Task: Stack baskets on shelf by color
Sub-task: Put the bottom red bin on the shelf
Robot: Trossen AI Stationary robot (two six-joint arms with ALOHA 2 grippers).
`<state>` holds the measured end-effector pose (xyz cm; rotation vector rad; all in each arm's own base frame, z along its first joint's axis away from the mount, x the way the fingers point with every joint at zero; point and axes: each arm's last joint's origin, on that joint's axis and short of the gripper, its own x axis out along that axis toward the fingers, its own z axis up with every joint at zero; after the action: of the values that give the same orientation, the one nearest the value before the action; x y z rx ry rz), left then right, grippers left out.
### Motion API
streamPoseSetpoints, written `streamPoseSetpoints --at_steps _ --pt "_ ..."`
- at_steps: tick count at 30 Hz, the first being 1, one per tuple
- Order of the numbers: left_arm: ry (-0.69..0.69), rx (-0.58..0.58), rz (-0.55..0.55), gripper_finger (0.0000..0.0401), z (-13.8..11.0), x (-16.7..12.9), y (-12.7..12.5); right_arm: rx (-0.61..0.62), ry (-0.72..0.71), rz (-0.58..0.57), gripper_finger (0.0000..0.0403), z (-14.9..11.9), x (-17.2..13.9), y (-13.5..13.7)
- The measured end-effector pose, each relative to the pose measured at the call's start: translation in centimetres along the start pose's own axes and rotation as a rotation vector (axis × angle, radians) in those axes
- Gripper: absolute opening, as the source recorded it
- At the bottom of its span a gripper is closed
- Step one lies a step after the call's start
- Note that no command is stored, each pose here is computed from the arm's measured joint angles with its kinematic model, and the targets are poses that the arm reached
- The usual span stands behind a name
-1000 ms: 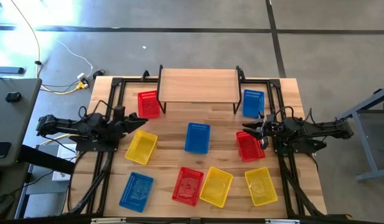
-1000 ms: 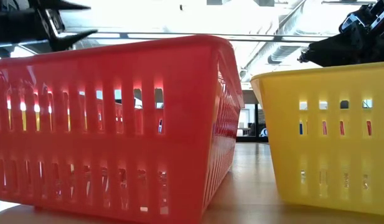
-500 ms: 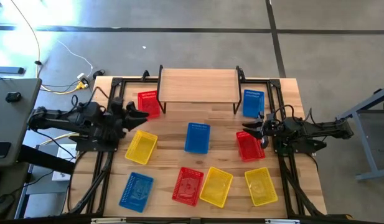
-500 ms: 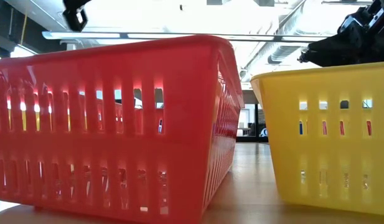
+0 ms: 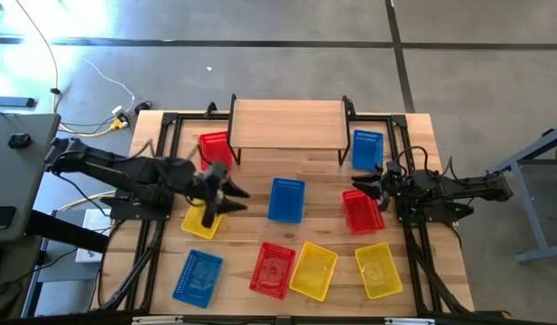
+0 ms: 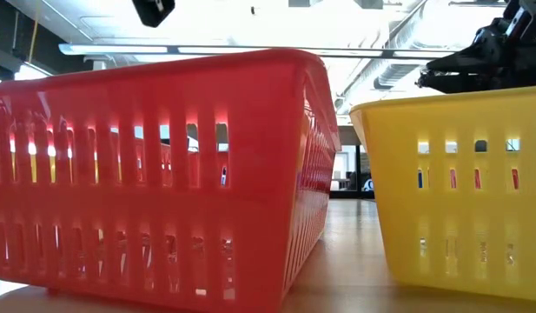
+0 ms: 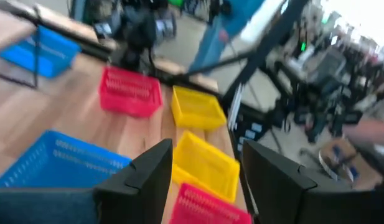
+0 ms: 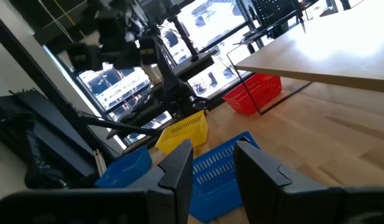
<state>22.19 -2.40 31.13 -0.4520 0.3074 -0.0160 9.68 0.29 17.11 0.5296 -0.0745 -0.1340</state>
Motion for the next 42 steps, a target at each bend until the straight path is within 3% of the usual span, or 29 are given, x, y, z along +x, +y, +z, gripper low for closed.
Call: streamPoseSetpoints --at_steps 7,13,26,36,42 --pt "0.111 0.047 -0.008 0.0186 -2.1 3.1 -3.2 0.132 -0.064 -0.075 0.0103 0.2 0.0 -0.2" --pt "0.184 0.105 0.004 0.0186 -4.8 5.0 -5.7 0.158 -0.079 -0.091 0.0103 0.3 0.0 -0.2" --pt "0.303 0.175 -0.083 0.0186 -10.1 6.9 -9.3 0.297 -0.161 -0.174 0.0103 0.5 -0.1 -0.5" --pt "0.406 0.27 -0.086 0.0186 -14.3 9.5 -9.5 0.297 -0.188 -0.205 0.0103 0.6 -0.1 -0.6" --pt "0.396 0.285 -0.109 0.0186 -15.8 11.1 -9.5 0.295 -0.189 -0.207 0.0103 0.6 -0.1 -0.6"
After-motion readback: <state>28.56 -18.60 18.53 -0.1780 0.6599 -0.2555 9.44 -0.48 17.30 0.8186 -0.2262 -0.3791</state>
